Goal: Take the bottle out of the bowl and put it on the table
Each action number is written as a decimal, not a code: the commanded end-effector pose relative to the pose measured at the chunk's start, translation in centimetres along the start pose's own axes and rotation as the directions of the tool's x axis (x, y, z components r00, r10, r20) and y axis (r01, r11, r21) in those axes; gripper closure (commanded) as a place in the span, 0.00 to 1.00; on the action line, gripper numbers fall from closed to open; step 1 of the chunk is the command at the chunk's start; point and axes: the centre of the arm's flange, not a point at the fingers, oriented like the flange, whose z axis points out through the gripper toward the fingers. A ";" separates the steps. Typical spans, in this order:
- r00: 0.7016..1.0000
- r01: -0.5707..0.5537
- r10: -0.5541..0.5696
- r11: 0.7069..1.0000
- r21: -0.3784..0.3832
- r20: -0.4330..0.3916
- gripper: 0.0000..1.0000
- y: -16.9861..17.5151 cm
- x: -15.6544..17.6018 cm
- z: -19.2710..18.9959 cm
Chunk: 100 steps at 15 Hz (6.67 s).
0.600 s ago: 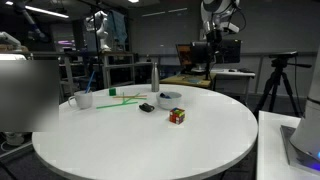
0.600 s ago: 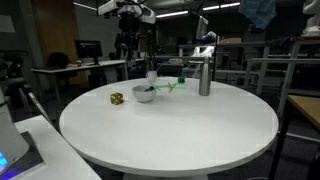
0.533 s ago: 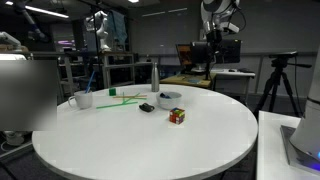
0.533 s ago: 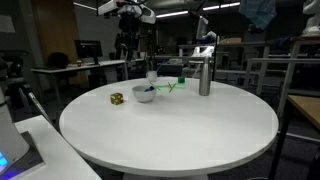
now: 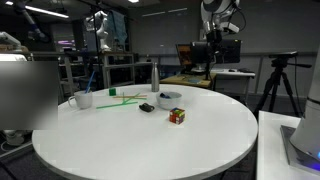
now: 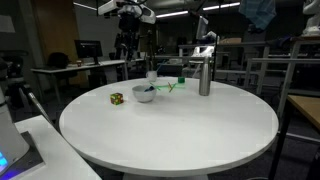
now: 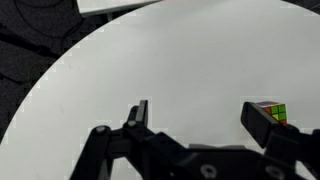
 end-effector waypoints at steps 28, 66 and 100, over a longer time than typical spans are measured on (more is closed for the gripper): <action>0.975 0.185 -0.177 0.981 0.057 -0.131 0.00 -14.3 21.8 6.2; 0.965 -0.199 0.196 0.980 0.003 -0.175 0.00 -16.4 22.0 9.5; 0.996 -0.033 0.031 0.999 -0.024 -0.080 0.00 -15.1 21.2 12.5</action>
